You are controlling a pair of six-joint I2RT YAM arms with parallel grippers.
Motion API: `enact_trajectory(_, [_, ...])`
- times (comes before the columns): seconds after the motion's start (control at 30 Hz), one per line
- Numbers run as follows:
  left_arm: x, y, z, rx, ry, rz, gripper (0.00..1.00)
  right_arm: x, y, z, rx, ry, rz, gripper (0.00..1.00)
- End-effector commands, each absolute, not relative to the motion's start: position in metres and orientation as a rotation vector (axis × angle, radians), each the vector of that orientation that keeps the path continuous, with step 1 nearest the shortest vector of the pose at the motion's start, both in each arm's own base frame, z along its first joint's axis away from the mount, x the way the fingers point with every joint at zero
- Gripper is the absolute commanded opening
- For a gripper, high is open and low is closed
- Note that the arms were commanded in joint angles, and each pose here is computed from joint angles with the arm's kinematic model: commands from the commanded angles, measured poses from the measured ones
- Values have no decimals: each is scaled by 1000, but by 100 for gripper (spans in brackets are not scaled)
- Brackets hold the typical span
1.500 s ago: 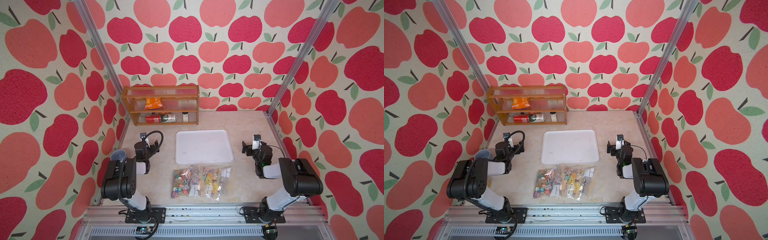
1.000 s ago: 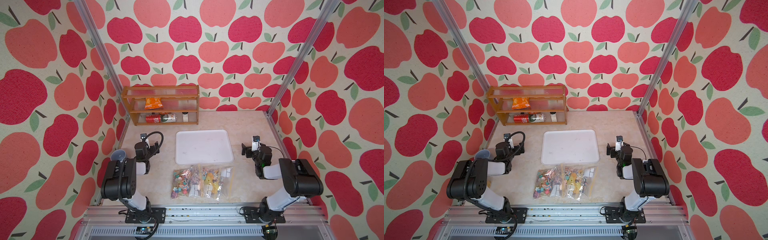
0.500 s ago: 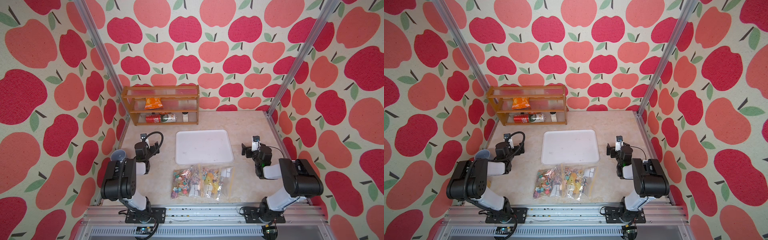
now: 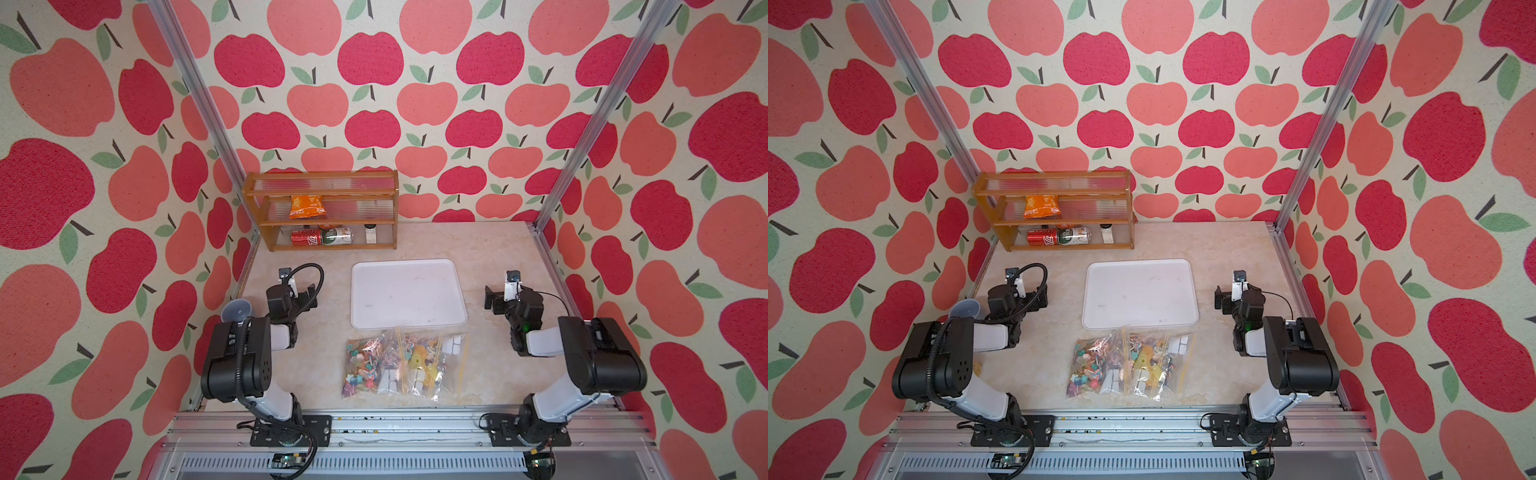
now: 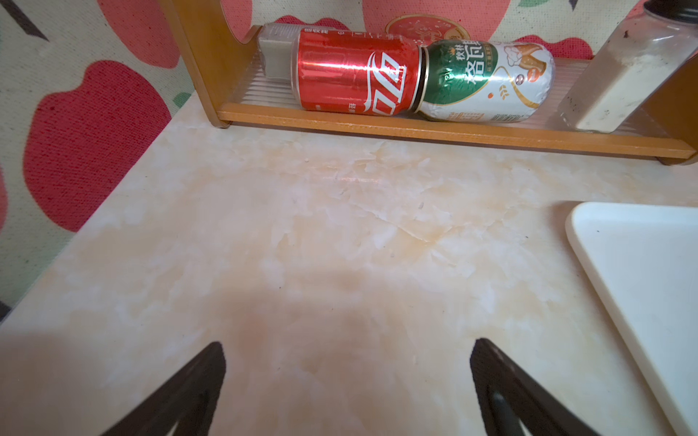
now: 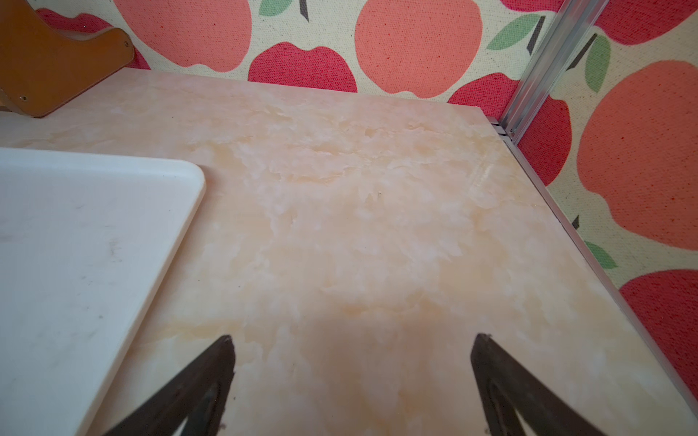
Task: Pour candies out of the ziploc bag
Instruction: Open the ziploc bag at the center of the board.
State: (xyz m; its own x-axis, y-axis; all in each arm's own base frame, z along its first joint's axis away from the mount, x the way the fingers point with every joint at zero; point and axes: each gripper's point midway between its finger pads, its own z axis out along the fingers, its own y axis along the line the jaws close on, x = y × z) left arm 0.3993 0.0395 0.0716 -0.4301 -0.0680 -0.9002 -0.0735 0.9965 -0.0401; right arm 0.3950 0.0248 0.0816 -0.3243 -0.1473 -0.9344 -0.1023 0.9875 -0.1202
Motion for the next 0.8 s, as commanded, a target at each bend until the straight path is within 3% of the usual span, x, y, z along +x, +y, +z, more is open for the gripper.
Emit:
enact_trajectory(0.0, [400,40,81,-126,2011,-18,100,397,16,102,-121,1873,-113,99])
enact_trajectory(0.13, [403,63,129,-358,2088,-8,99,375,22,157,-132,1764,-198,99])
enact_trajectory(0.2, [407,47,166,-349,2017,-24,99,363,28,194,-82,1702,-160,99])
enact_trajectory(0.33, [404,-6,232,-163,2051,172,100,340,23,251,130,1778,-45,99])
enact_trajectory(0.4, [395,-40,257,-121,2084,169,100,324,18,278,348,1754,120,99])
enact_trajectory(0.47, [379,-84,260,-72,2172,36,99,290,5,274,759,1739,398,99])
enact_trajectory(0.53, [355,-137,259,58,2223,-53,99,280,73,325,275,1596,783,99])
enact_trajectory(0.57, [339,-163,256,129,2236,-67,99,275,87,327,263,1638,888,99])
enact_trajectory(0.73, [259,-235,220,240,2422,-255,99,232,175,291,-247,2159,1063,99])
enact_trajectory(0.77, [245,-243,211,238,2470,-300,94,222,181,281,-308,2209,1026,99])
